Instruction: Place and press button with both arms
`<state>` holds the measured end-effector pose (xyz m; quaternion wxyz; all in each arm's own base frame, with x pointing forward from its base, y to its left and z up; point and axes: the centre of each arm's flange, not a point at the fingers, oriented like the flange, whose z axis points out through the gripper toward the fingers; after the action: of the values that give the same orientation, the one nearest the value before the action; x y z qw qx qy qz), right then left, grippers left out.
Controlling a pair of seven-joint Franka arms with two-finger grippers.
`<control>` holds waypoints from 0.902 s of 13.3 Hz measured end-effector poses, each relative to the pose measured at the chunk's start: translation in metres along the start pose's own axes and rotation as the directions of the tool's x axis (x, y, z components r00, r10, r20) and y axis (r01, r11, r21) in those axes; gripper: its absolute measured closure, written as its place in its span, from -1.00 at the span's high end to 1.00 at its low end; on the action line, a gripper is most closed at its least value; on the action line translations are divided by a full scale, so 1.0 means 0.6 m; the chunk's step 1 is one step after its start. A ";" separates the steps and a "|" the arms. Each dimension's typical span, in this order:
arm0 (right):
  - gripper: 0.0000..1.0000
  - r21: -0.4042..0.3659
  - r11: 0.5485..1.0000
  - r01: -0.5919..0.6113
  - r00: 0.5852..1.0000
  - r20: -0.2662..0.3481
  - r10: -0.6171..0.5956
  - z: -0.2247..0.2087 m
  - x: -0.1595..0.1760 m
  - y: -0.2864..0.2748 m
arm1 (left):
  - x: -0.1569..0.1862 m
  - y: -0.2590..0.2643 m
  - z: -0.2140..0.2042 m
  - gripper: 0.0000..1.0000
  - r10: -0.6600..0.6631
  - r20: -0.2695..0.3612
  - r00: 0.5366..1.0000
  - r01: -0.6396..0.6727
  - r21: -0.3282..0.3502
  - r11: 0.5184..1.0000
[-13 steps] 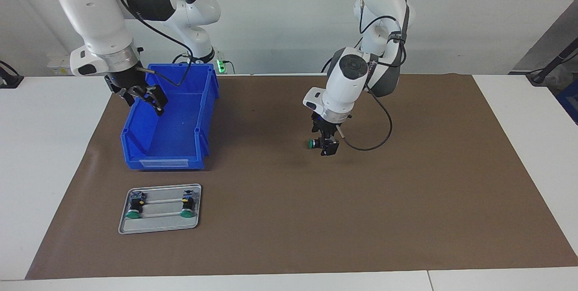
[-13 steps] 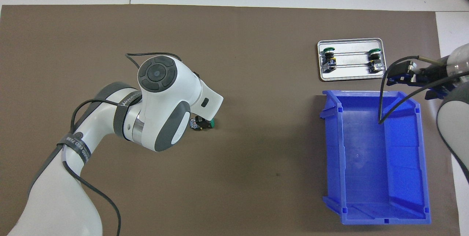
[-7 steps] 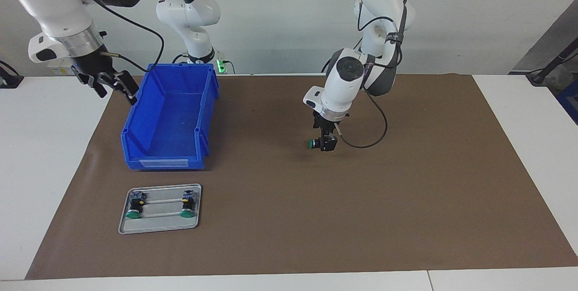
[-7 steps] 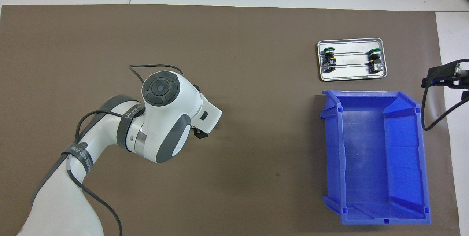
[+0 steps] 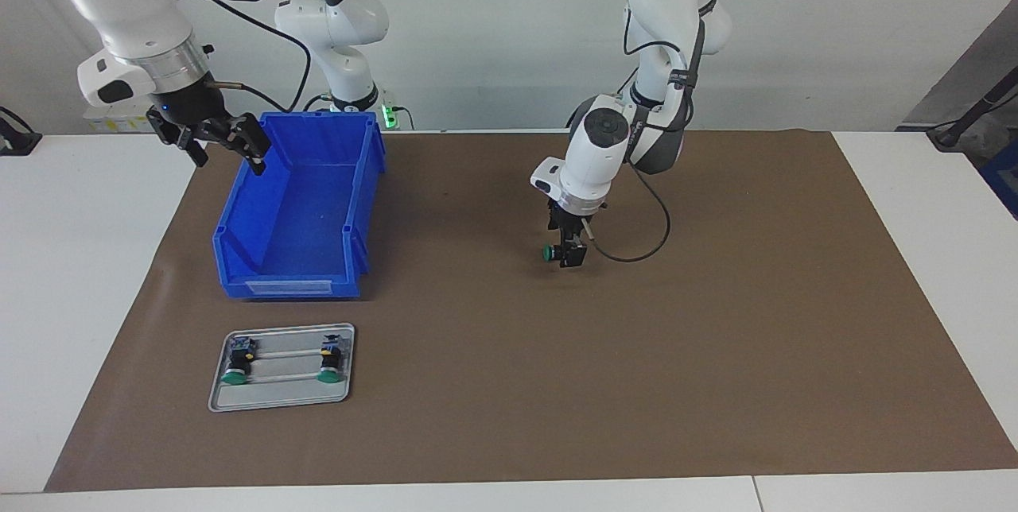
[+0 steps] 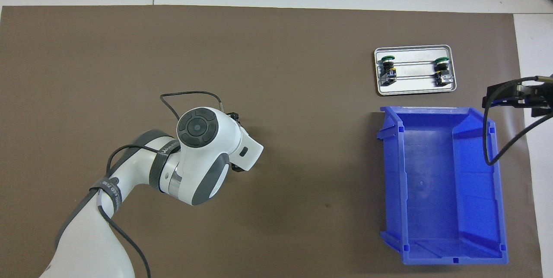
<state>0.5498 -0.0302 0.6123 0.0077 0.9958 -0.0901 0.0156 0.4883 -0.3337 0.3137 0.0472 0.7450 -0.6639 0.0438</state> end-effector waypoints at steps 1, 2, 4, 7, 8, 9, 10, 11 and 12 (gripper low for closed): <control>1.00 -0.005 1.000 0.024 1.000 -0.001 -0.024 0.000 0.000 0.002 | 0.003 0.004 0.006 0.99 0.004 -0.006 1.000 -0.004 0.010 1.000; 1.00 -0.006 0.999 0.037 0.999 -0.003 -0.037 0.000 0.001 0.004 | 0.006 0.007 0.012 0.99 0.005 -0.013 1.000 -0.004 0.020 1.000; 1.00 -0.006 0.999 0.044 0.999 -0.012 -0.044 -0.005 0.002 0.005 | 0.009 0.014 0.030 0.98 0.004 -0.017 1.000 -0.003 0.029 1.000; 1.00 -0.005 0.999 0.043 0.999 -0.026 -0.043 -0.018 0.006 0.006 | 0.009 0.015 0.045 0.98 0.003 -0.015 1.000 -0.003 0.028 1.000; 1.00 -0.004 0.999 0.043 0.999 -0.027 -0.043 -0.019 0.006 0.006 | 0.009 0.015 0.046 0.95 0.003 -0.015 1.000 -0.003 0.027 1.000; 1.00 -0.005 0.999 0.043 0.999 -0.026 -0.043 -0.018 0.007 0.006 | 0.009 0.015 0.047 0.89 0.003 -0.014 1.000 -0.002 0.026 1.000; 1.00 -0.005 0.999 0.043 0.999 -0.023 -0.043 -0.016 0.008 0.005 | 0.009 0.016 0.049 0.89 0.003 -0.013 1.000 -0.002 0.025 1.000; 1.00 -0.005 0.999 0.044 0.999 -0.020 -0.045 -0.013 0.008 0.004 | 0.008 0.016 0.050 0.76 0.003 -0.013 1.000 -0.002 0.026 1.000; 1.00 -0.006 0.999 0.046 0.999 -0.017 -0.046 -0.010 0.009 0.002 | 0.009 0.016 0.049 0.75 0.003 -0.016 1.000 -0.003 0.029 1.000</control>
<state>0.5545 -0.0325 0.6185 0.0115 0.9974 -0.0673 0.0239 0.4795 -0.3439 0.2853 0.0417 0.7444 -0.6639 0.0591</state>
